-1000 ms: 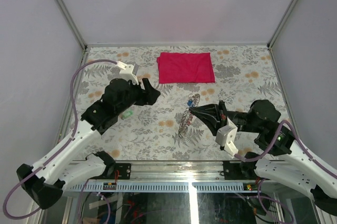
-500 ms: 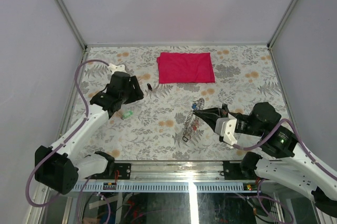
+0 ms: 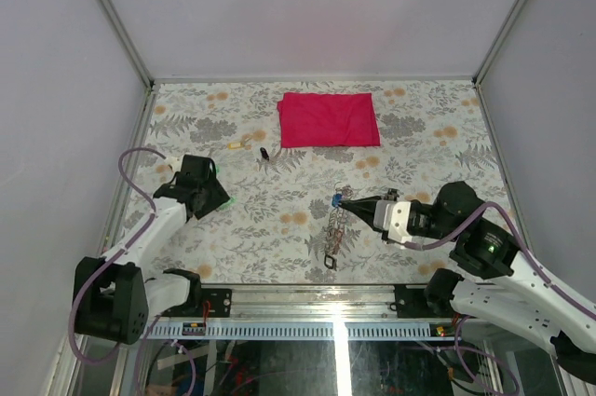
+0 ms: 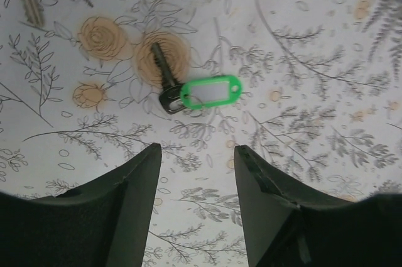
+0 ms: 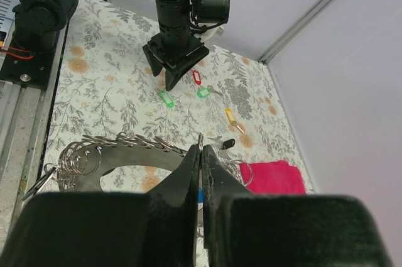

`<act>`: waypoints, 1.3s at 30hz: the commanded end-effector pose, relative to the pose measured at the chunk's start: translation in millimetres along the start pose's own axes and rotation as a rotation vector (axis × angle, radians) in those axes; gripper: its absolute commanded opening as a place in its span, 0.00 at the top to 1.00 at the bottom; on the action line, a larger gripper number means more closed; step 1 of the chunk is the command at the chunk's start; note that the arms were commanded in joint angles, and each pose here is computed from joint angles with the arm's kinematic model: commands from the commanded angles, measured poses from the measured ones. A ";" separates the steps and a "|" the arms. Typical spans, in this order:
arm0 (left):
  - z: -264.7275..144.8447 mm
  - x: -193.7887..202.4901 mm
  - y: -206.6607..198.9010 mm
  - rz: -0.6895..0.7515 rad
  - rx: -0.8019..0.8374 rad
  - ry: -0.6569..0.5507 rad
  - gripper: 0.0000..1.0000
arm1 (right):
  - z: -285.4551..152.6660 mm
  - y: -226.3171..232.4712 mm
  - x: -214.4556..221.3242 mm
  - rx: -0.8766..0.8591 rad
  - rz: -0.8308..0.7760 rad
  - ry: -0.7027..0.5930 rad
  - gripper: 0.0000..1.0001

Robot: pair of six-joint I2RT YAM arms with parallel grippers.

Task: Put the keys on the keyring

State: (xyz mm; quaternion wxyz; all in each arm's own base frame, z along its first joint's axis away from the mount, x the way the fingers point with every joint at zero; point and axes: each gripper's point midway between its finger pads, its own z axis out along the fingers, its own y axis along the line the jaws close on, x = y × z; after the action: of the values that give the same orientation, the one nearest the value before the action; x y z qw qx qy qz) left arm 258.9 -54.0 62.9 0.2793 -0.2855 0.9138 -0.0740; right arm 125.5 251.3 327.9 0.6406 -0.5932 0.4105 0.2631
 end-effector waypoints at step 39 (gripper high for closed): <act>51.8 3.6 7.1 0.200 -0.172 0.041 0.66 | 3.6 -6.8 -19.3 0.030 0.031 -0.082 1.00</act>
State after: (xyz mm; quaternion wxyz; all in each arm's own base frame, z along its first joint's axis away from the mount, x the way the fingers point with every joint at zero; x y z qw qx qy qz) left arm 271.3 -49.3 11.9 0.2258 -0.2215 0.9485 0.0190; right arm 125.7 254.8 319.1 0.6275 -0.5830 0.4321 0.2822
